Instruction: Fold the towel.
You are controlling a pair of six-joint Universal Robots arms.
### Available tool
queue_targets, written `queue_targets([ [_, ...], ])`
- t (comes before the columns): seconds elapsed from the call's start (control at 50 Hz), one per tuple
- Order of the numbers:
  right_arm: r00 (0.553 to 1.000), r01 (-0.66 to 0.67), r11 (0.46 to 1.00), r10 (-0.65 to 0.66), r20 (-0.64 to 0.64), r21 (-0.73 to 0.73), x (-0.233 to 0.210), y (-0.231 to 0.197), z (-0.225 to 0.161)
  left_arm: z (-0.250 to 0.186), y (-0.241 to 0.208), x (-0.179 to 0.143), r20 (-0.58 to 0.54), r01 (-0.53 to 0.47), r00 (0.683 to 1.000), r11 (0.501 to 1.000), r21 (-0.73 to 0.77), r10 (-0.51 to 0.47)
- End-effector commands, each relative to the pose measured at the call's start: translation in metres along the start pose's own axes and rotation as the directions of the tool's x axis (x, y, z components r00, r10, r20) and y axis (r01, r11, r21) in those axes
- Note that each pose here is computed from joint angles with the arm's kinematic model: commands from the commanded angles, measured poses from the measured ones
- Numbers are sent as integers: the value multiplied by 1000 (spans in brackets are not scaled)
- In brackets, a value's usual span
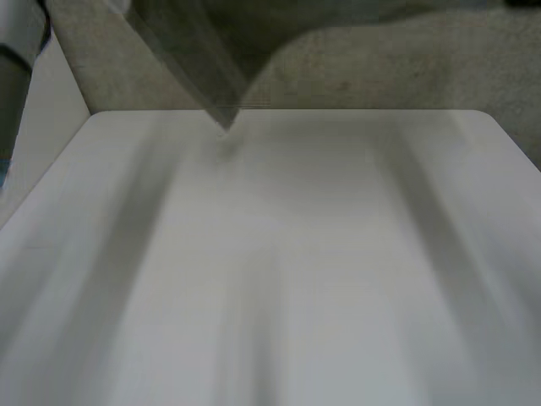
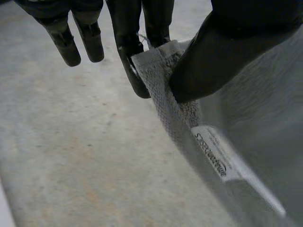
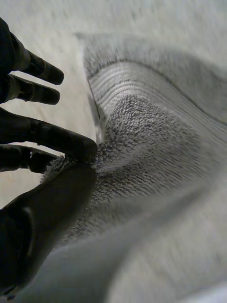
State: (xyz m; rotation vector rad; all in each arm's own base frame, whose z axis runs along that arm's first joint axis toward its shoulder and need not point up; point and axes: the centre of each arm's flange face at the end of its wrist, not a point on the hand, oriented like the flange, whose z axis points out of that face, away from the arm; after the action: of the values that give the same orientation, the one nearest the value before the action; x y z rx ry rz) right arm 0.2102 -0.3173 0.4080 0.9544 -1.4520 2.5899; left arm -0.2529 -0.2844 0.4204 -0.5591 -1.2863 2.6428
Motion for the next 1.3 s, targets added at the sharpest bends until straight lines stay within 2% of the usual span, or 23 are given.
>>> queue_targets([
  [0.02,992,68,980,-47,114,-185,-32,51,-42,-51,72,12,-111,-11,994,973,-232,-15],
  [0.04,987,106,966,-74,140,-235,-37,68,-52,-51,72,12,-111,-11,994,972,-233,-15],
  [0.06,980,138,952,-91,176,-275,-45,82,-64,-64,90,11,-117,-15,993,955,-296,-21],
  [0.1,970,165,939,-99,223,-300,-55,92,-76,-79,107,13,-133,-17,991,935,-354,-33],
  [0.12,957,188,929,-99,273,-320,-66,101,-87,-93,123,18,-156,-20,987,913,-408,-48],
  [0.18,945,199,917,-87,315,-345,-77,111,-99,-122,157,30,-206,-43,976,854,-518,-75],
  [0.2,934,196,905,-56,352,-378,-88,123,-109,-122,158,30,-206,-43,976,854,-518,-76],
  [0.24,923,188,890,-17,384,-415,-99,135,-119,-144,179,38,-246,-85,966,803,-590,-78],
  [0.28,904,160,850,78,419,-503,-118,161,-137,-152,185,41,-259,-99,963,785,-611,-80],
  [0.34,894,154,830,114,433,-536,-126,170,-145,-160,192,44,-271,-111,959,764,-635,-86],
  [0.38,884,146,800,158,439,-582,-133,180,-154,-162,192,46,-275,-112,957,762,-637,-89],
  [0.68,940,93,794,130,317,-600,-102,171,-147,-164,188,49,-277,-109,956,758,-643,-97],
  [0.82,959,70,757,128,253,-650,-81,189,-153,-164,188,46,-267,-106,959,754,-649,-96],
  [1.16,974,74,711,99,203,-699,-52,218,-153,-170,183,45,-269,-101,956,726,-681,-120],
  [1.3,967,48,673,153,202,-738,-57,232,-161,-171,183,46,-270,-100,955,723,-683,-123],
])
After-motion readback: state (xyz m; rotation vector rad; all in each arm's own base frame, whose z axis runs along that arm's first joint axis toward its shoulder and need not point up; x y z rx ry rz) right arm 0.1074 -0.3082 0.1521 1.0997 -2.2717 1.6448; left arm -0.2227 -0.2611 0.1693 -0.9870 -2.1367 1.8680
